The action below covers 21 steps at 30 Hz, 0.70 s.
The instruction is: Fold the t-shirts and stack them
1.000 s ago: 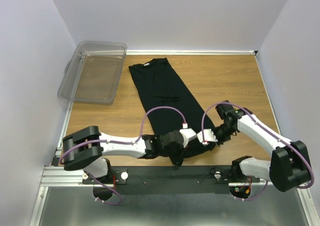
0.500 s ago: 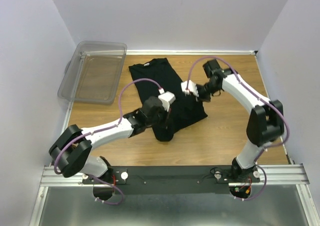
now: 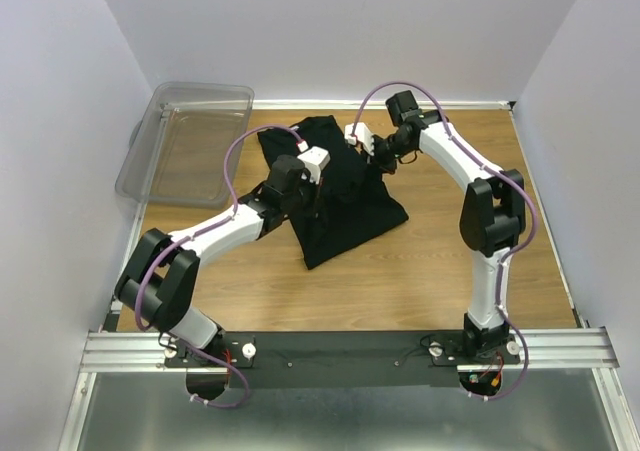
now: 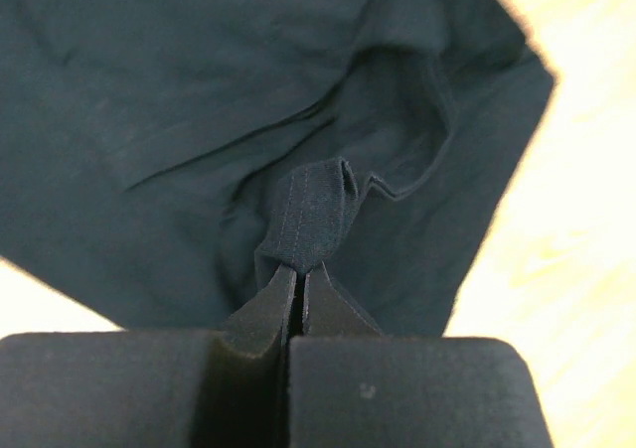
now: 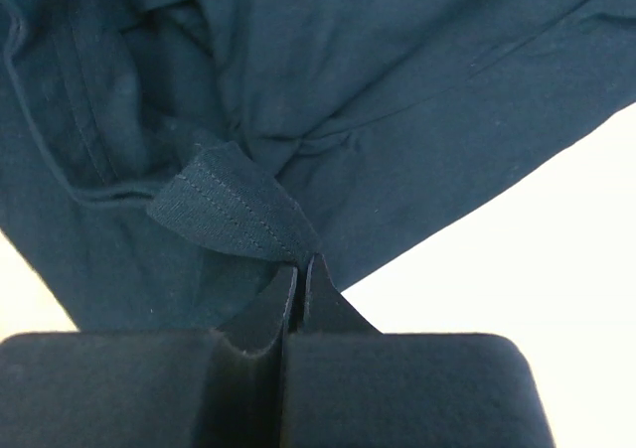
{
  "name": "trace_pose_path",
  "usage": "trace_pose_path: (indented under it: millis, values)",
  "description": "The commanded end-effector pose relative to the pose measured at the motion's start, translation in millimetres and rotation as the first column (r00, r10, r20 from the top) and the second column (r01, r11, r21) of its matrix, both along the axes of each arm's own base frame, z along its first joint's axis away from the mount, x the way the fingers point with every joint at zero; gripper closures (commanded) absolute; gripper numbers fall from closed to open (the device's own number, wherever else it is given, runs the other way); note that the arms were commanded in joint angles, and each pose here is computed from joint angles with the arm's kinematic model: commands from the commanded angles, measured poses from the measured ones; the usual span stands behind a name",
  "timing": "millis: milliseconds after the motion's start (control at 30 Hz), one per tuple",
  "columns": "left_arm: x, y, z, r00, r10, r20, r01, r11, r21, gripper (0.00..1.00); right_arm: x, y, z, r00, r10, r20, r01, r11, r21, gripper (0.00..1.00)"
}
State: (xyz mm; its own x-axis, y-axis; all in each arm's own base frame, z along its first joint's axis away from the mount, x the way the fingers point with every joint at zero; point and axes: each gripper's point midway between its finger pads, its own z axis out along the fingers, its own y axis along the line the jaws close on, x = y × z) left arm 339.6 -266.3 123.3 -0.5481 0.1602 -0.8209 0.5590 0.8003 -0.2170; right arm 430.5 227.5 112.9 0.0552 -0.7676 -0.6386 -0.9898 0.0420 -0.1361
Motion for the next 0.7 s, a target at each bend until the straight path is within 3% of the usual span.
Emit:
trace_pose_path:
  millis: [0, 667]
  values:
    - [13.9, 17.2, -7.3, 1.000, 0.025, 0.003, -0.025, 0.998, 0.054, 1.00, 16.4, 18.7, 0.3, 0.999, -0.051, -0.014, 0.052, 0.997, 0.048, 0.99]
    - [69.1, 45.7, -18.3, 0.992, 0.120, 0.038, -0.124, 0.984, 0.129, 1.00, 69.0, 22.3, -1.8, 0.965, -0.260, 0.039, 0.258, 0.965, 0.055, 0.99]
